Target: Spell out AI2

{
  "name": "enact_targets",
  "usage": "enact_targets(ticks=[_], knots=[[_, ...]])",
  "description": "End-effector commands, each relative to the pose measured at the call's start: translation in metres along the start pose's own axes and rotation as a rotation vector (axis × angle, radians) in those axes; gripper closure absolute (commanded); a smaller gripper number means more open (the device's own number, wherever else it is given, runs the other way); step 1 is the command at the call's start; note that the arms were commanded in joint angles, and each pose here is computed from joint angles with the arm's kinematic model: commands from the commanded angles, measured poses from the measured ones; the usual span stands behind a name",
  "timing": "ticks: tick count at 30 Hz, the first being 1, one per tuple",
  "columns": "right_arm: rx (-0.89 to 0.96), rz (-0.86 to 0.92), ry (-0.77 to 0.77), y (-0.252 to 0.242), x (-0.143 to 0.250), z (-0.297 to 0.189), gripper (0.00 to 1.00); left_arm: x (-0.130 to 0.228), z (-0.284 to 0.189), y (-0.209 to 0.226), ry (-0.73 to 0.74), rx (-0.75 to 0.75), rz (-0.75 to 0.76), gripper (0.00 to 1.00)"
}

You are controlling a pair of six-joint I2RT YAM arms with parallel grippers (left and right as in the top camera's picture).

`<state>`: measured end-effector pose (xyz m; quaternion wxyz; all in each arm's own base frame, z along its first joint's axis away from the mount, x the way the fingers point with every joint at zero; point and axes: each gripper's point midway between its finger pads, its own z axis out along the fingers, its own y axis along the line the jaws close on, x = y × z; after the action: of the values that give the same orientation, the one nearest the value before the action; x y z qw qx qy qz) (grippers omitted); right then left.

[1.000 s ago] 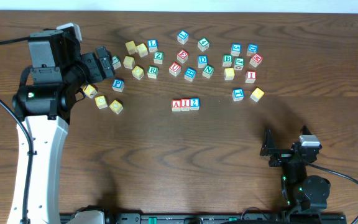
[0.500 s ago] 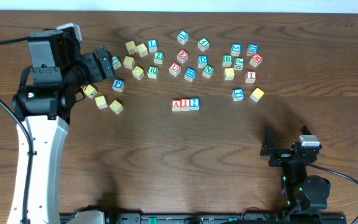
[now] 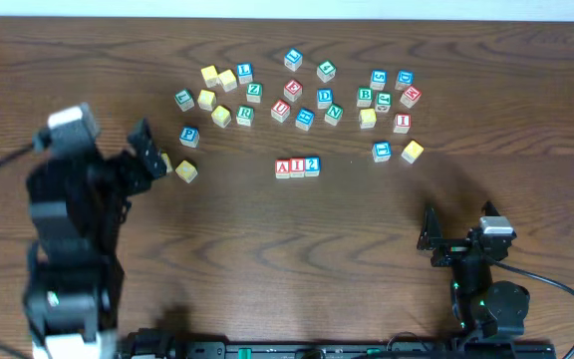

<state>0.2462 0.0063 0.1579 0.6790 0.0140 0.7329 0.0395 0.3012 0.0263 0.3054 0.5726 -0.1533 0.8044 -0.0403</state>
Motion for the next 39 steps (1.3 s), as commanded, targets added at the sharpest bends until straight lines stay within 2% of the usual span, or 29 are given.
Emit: enact_targets(ticks=[1, 7, 16, 30, 36, 39], knots=[[-0.003, -0.013, -0.002, 0.001, 0.001, 0.000, 0.01, 0.019, -0.008, 0.022, -0.111, -0.059, -0.030, 0.02], [-0.002, -0.013, -0.002, 0.001, 0.001, 0.000, 0.01, 0.043, -0.018, 0.035, -0.293, -0.035, -0.052, 0.02], [-0.002, -0.013, -0.002, 0.001, 0.001, 0.000, 0.01, 0.091, -0.019, 0.050, -0.353, -0.033, -0.015, 0.02], [-0.003, -0.013, -0.002, 0.001, 0.001, 0.000, 0.01, 0.137, -0.007, 0.062, -0.342, -0.038, 0.005, 0.02], [-0.002, -0.013, -0.002, 0.001, 0.001, 0.000, 0.01, 0.165, 0.001, 0.070, -0.223, -0.069, 0.028, 0.03], [-0.003, -0.013, -0.002, 0.001, 0.001, 0.000, 0.01, 0.165, 0.001, 0.068, -0.223, -0.064, 0.052, 0.02]])
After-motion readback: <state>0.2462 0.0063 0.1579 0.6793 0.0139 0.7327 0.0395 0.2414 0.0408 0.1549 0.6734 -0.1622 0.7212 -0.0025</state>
